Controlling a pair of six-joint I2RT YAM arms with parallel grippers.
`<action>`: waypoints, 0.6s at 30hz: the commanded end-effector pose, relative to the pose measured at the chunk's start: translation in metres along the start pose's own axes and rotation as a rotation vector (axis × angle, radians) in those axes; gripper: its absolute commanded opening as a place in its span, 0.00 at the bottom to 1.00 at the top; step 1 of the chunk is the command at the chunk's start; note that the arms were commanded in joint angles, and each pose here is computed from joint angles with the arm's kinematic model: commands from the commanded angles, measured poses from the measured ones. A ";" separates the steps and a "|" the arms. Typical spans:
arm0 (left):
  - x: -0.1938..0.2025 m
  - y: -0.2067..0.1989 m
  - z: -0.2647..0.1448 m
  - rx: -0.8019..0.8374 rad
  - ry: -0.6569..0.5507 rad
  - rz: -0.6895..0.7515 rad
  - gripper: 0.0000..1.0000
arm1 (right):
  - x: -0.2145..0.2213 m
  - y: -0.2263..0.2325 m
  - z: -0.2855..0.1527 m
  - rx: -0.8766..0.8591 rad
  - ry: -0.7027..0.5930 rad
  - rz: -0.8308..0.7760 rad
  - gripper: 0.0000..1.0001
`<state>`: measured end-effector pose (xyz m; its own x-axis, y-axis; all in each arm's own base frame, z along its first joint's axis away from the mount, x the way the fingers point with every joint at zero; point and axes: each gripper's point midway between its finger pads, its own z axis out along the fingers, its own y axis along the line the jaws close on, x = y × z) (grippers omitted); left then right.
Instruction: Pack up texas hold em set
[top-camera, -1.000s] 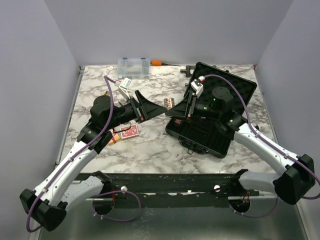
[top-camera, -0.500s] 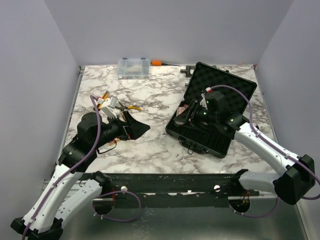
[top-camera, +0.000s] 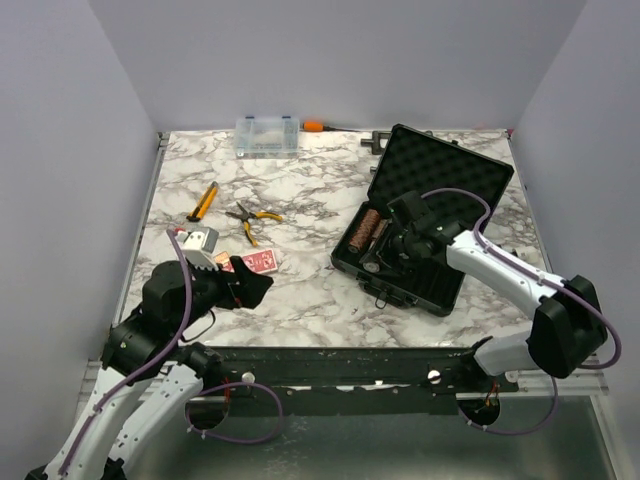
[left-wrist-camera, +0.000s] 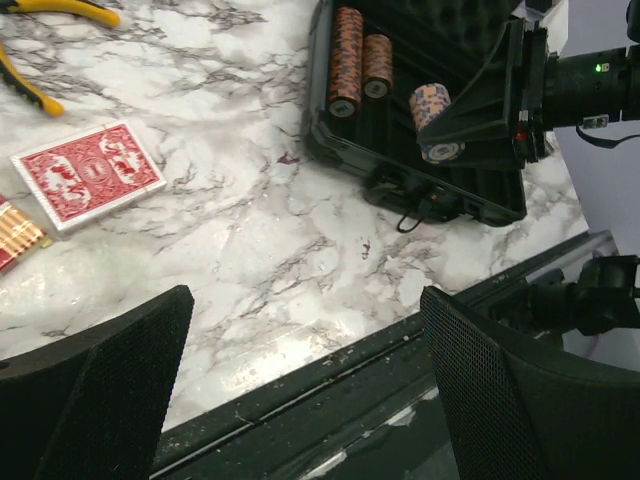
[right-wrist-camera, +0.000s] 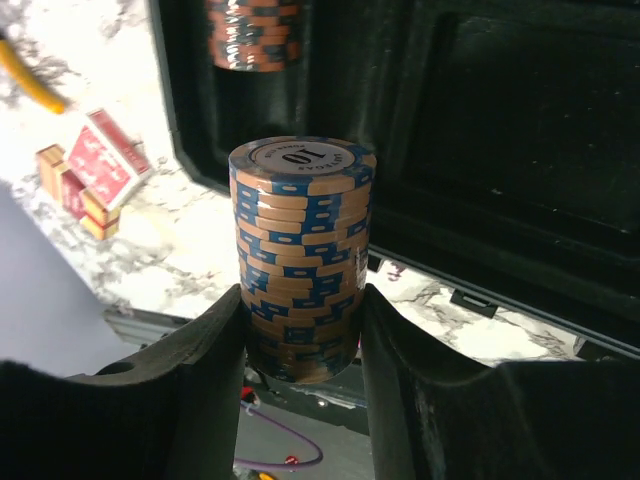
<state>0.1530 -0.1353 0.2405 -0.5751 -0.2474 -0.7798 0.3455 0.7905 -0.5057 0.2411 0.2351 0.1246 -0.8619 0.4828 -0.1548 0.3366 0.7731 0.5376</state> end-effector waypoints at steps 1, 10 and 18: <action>0.000 0.023 -0.009 -0.095 -0.069 0.010 0.94 | -0.011 0.008 0.003 0.046 -0.020 0.022 0.01; 0.000 0.053 -0.019 -0.197 -0.214 -0.044 0.92 | -0.016 0.010 0.022 0.094 0.004 0.008 0.01; -0.004 0.065 -0.022 -0.249 -0.255 -0.027 0.90 | -0.019 0.001 0.036 0.169 0.012 0.008 0.01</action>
<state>0.1555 -0.0835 0.2226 -0.3950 -0.3720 -0.8400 0.1860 0.8630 -0.4697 0.2602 0.2435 0.0954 -0.8718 0.4785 -0.1050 0.3986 0.8175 0.4157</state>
